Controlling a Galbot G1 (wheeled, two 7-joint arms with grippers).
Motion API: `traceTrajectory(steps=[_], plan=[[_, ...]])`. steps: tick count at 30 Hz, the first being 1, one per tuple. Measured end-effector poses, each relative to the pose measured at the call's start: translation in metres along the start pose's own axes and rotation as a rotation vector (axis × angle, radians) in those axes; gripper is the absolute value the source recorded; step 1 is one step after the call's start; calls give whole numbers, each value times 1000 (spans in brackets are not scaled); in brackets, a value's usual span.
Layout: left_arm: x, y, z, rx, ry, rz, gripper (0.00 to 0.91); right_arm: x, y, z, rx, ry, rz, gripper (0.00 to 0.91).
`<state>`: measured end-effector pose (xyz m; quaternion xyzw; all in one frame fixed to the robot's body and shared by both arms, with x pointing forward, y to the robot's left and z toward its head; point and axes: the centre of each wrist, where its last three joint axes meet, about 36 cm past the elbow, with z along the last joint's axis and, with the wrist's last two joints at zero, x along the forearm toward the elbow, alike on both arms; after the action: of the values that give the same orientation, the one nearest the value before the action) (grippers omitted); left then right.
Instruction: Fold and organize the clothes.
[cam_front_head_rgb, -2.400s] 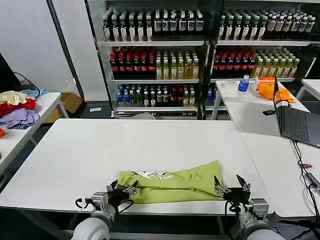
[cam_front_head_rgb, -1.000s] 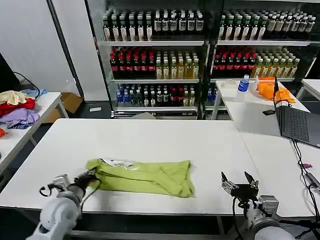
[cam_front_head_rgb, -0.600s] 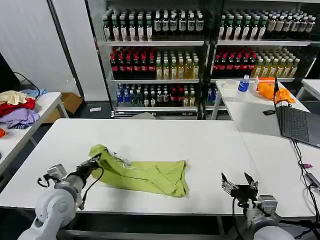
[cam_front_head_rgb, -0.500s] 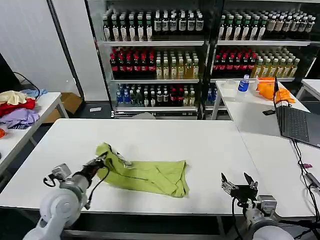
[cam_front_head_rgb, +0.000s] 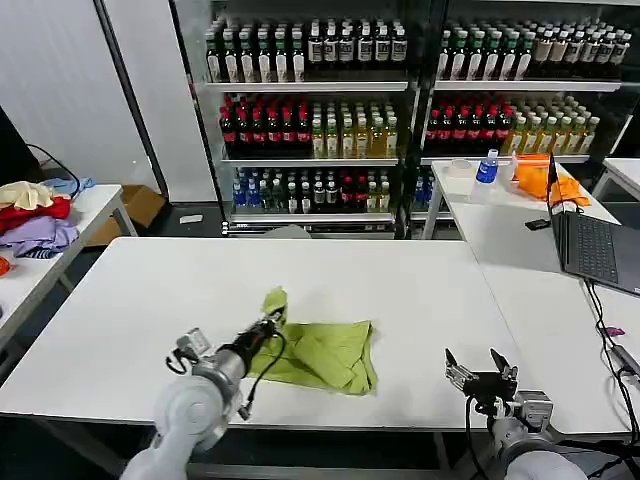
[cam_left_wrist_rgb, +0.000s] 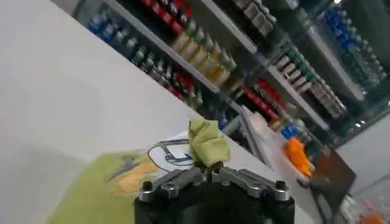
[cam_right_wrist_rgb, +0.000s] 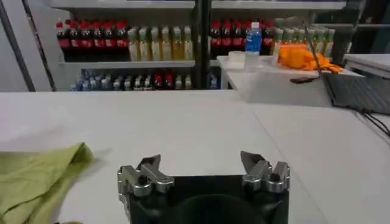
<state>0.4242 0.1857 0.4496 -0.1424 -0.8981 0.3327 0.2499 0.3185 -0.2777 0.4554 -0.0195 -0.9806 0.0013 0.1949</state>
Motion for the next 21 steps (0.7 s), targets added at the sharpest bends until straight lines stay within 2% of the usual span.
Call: traceTrajectory(steps=[9,10,11,21], plan=[[-18,-19,26,-28,84,50,30,0,-1,1,-2,3,2,907],[-20,-21,28,-33,91,55,423,0,-1,1,-3,4,2,907],[-22,-23,31,-36,99,61,907,0,0,2,-3,5,3,907],[-22,-28,41,-83,145,111,907,2,0,3,-3,9,5,907]])
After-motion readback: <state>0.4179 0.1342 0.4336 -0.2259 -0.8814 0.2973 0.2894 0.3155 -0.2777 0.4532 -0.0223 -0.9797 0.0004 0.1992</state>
